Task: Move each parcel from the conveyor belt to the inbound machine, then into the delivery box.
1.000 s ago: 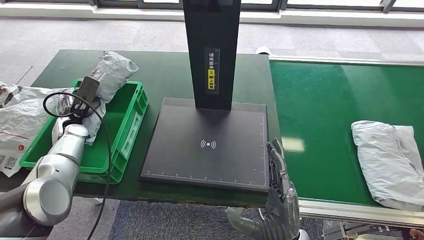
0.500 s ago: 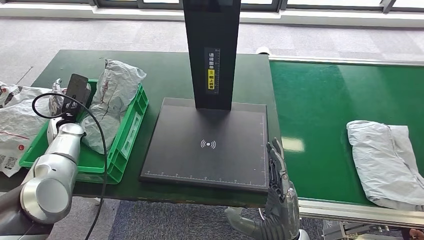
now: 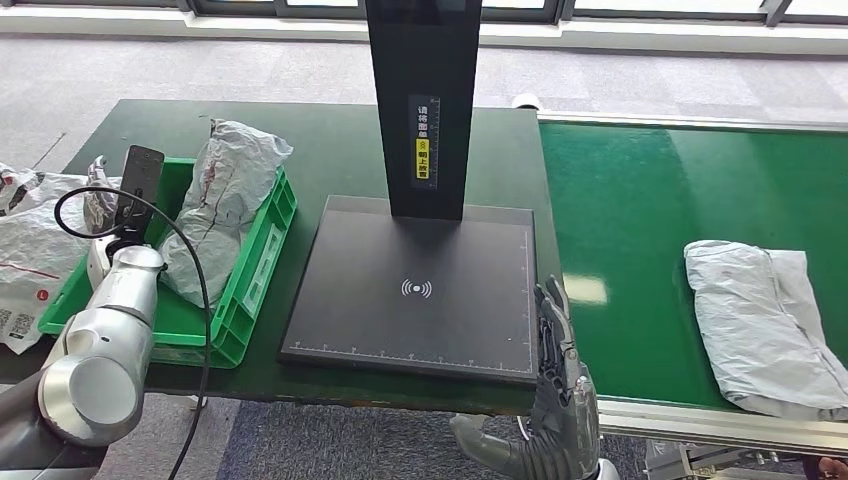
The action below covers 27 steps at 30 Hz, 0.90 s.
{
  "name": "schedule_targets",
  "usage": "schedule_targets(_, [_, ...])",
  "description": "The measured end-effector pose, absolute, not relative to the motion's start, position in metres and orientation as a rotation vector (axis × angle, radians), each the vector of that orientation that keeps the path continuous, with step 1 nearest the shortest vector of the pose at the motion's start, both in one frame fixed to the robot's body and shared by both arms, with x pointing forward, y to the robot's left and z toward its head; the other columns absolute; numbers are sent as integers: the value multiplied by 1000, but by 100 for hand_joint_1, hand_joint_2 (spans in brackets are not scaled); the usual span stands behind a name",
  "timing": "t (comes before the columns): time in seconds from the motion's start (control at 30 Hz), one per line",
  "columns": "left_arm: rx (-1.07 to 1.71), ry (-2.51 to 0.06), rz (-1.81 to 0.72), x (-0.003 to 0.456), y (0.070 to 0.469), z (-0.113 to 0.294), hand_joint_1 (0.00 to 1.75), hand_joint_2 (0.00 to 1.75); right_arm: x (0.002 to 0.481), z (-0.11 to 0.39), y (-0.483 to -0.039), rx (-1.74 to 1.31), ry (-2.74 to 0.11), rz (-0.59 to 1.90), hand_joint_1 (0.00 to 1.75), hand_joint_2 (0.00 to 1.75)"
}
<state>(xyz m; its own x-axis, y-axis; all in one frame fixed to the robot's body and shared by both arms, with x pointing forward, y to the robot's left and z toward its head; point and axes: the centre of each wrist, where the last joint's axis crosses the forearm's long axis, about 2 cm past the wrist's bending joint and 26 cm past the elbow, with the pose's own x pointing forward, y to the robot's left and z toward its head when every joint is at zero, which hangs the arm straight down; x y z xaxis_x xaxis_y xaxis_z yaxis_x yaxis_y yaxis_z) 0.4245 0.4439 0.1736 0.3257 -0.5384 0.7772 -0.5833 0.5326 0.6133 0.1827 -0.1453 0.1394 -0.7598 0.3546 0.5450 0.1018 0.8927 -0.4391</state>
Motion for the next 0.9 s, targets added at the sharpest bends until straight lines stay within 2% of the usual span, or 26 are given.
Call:
schedule_targets(0.3, [1108, -1334, 55, 424, 445, 174, 0, 0, 183, 140, -145, -334, -2407, 513, 0, 175])
schedule_targets(0.47, [963, -1638, 177, 421, 435, 169, 0, 0, 184, 140, -150, -474, -2361, 500, 0, 175])
schedule_targets(0.57, [730, -1824, 280, 404, 404, 142, 0, 0, 189, 138, -163, -639, -2257, 494, 0, 175])
schedule_targets(0.67, [514, -1924, 368, 380, 354, 119, 0, 0, 200, 132, -190, -852, -2099, 531, 0, 175])
schedule_targets(0.8, [215, -1995, 362, 343, 279, 101, 0, 0, 215, 100, -243, -1161, -1791, 712, 0, 175])
schedule_targets(0.9, [116, -1985, 355, 308, 240, 88, 0, 0, 225, 72, -292, -1250, -1690, 777, 0, 175])
